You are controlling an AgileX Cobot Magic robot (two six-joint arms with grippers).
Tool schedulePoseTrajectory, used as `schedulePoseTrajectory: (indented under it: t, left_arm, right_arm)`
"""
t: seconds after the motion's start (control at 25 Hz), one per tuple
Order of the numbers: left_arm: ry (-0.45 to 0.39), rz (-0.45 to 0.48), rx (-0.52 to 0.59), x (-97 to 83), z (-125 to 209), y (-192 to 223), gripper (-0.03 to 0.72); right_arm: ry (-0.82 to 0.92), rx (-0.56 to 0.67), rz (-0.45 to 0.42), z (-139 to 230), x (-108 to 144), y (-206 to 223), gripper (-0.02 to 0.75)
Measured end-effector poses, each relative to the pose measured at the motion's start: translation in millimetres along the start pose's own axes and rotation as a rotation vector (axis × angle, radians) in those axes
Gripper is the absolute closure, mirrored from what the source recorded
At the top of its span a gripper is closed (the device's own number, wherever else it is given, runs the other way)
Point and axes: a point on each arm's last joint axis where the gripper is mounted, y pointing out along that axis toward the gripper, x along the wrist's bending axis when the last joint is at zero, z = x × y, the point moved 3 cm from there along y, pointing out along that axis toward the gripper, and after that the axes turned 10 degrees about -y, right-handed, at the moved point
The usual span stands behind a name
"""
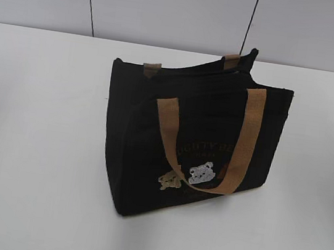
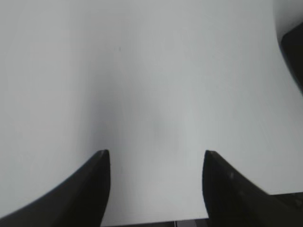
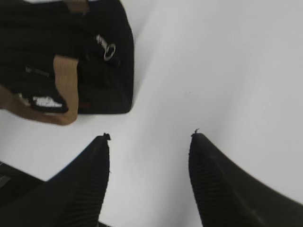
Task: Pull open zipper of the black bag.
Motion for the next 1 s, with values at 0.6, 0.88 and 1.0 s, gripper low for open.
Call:
schedulePoseTrajectory:
  t: [0.6,0.88,1.0]
  left_arm:
    - [-0.079,0.048,-0.353,16.6,139.0,-33.1,0.23]
    - [-0.075,0.08,-0.548,19.5,169.3,-52.6,0.262]
    - [-0.073,0.096,-0.632,20.6,182.0,-59.7,0.277]
  right_arm:
    - [0.075,-0.033,0.028,178.9,90.2,11.9,0.328]
    - [0.059,-0.14,0.079,208.6,106.4,7.8,0.337]
    - [0.049,-0.169,0.091,218.7,112.9,3.6,0.355]
